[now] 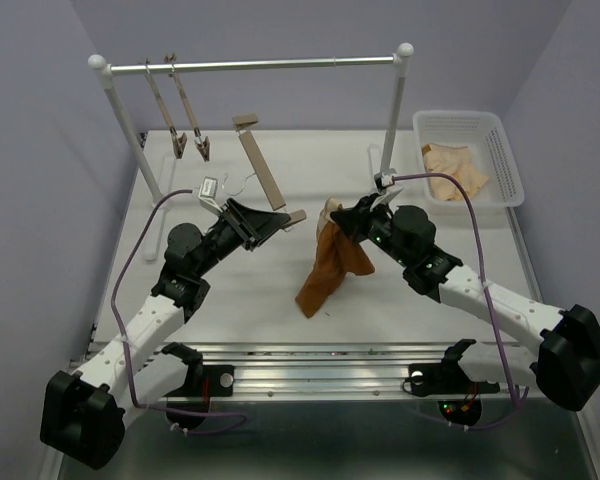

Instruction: Remove the underwear clipped to the hanger

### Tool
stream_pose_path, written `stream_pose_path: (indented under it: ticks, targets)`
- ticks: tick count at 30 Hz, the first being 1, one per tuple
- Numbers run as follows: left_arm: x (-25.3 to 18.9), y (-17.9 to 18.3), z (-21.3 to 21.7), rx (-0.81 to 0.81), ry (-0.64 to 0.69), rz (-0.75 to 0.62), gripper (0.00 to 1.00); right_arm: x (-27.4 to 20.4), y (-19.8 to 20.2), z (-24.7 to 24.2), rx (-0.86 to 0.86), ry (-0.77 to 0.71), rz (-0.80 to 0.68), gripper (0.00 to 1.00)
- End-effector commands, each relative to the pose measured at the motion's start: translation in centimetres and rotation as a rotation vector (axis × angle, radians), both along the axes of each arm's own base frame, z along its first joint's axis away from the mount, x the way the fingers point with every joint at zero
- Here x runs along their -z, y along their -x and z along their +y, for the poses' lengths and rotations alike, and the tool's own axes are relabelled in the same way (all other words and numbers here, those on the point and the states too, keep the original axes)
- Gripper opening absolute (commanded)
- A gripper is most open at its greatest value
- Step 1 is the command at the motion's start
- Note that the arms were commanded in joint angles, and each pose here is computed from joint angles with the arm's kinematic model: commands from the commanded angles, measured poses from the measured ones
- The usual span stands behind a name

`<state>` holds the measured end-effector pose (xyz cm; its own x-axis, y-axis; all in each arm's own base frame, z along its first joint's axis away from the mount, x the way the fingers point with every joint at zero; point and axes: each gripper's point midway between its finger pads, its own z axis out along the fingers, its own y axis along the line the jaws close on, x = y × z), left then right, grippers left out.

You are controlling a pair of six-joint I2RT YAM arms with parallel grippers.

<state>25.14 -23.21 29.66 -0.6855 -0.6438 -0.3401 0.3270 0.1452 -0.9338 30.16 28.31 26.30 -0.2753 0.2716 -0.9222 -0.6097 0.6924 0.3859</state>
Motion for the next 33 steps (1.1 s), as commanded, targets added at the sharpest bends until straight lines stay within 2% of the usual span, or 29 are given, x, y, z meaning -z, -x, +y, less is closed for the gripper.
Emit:
stream_pose_path:
  ticks: [1,6,10,11,12,16,17,21,28,32,33]
  targets:
    - [-3.2,0.6,0.8,-0.021,-0.042,-0.145,0.00,-0.1,-1.6,-2.2,0.148,-0.002,0.034,0.01]
    - [-1.9,0.2,1.2,-0.051,-0.127,-0.123,0.00,-0.4,-1.8,-2.4,0.168,0.001,0.044,0.01]
    - [-1.1,-0.9,2.0,-0.114,-0.247,-0.110,0.00,-3.9,-3.6,-5.3,0.345,0.022,-0.028,0.01]
    - [0.7,-1.4,2.7,-0.153,-0.315,-0.044,0.00,-6.3,-4.0,-5.9,0.379,0.003,-0.065,0.01]
    - [1.5,-1.7,3.2,-0.172,-0.369,-0.038,0.00,-7.3,-4.2,-6.7,0.421,0.013,-0.075,0.01]
    - [4.1,-2.0,4.5,-0.210,-0.506,0.009,0.00,-12.8,-5.6,-12.5,0.705,0.071,-0.163,0.01]
    - [5.2,-1.7,4.8,-0.206,-0.537,0.049,0.00,-13.8,-5.7,-13.3,0.750,0.077,-0.177,0.01]
    - [6.8,-1.5,5.0,-0.177,-0.607,0.066,0.00,-20.1,-6.1,-18.8,0.944,0.140,-0.282,0.01]
    - [8.3,-1.7,5.9,-0.195,-0.733,0.111,0.00,-23.9,-7.5,-28.9,1.231,0.218,-0.326,0.01]
    - [7.8,-1.8,6.2,-0.210,-0.781,0.094,0.00,-25.2,-9.5,-32.5,1.277,0.260,-0.361,0.01]
    - [7.6,-1.8,6.3,-0.212,-0.794,0.087,0.00,-24.7,-11.0,-33.0,1.268,0.288,-0.354,0.01]
